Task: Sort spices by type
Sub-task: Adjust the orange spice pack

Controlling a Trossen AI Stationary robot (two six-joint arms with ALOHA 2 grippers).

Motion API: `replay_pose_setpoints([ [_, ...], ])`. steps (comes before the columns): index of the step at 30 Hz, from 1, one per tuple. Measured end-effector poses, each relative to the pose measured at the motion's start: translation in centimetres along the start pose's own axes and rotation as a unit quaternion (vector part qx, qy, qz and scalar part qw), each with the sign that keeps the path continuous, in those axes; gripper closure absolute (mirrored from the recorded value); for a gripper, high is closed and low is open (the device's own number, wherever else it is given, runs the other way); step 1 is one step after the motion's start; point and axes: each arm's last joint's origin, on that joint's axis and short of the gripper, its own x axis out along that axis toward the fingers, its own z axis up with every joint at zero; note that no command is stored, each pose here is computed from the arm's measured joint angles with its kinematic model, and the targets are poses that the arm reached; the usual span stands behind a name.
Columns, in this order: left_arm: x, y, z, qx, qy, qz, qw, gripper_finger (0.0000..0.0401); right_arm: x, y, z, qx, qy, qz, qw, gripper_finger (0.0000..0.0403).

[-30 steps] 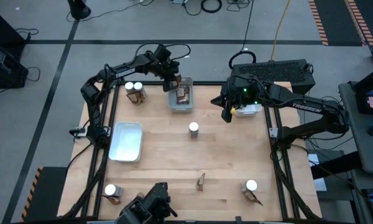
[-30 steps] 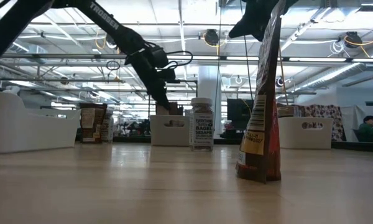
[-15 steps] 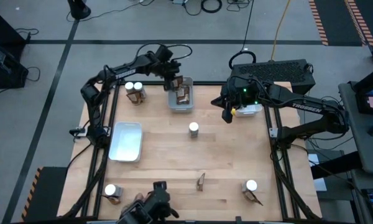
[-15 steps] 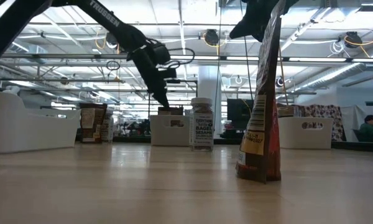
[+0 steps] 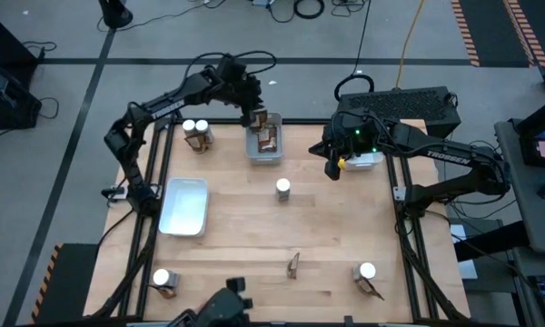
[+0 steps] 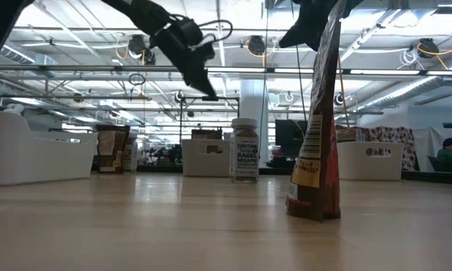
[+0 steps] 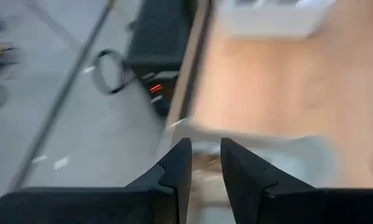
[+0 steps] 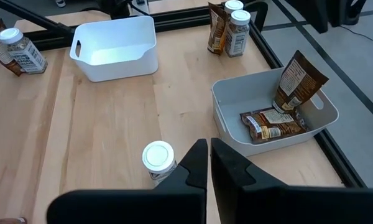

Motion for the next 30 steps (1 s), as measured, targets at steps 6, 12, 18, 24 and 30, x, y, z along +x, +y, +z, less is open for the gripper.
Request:
replay_pose_setpoints([
  [6,0.3,-2.5,1.2,-0.019,-0.037,-0.089,0.995,0.0309,0.0,0.0,0.0,-0.007,0.0,0.0,1.0,0.0403],
  [12,4.4,-4.7,0.0,0.017,0.038,-0.076,0.996,0.0309,0.0,0.0,0.0,-0.014,0.0,0.0,1.0,0.0403],
  [18,7.5,-6.4,-1.5,0.094,0.11,-0.086,0.986,0.0309,0.0,0.0,0.0,-0.008,0.0,0.0,1.0,0.0403],
  [24,10.1,-6.4,-3.1,0.117,0.153,-0.08,0.978,0.0292,0.0,0.0,-0.1,-0.005,0.003,0.0,1.0,0.0403],
  [30,12.1,-6.7,-4.6,0.114,0.185,-0.09,0.972,0.0219,0.0,0.0,-0.4,-0.004,0.019,0.0,1.0,0.0403],
])
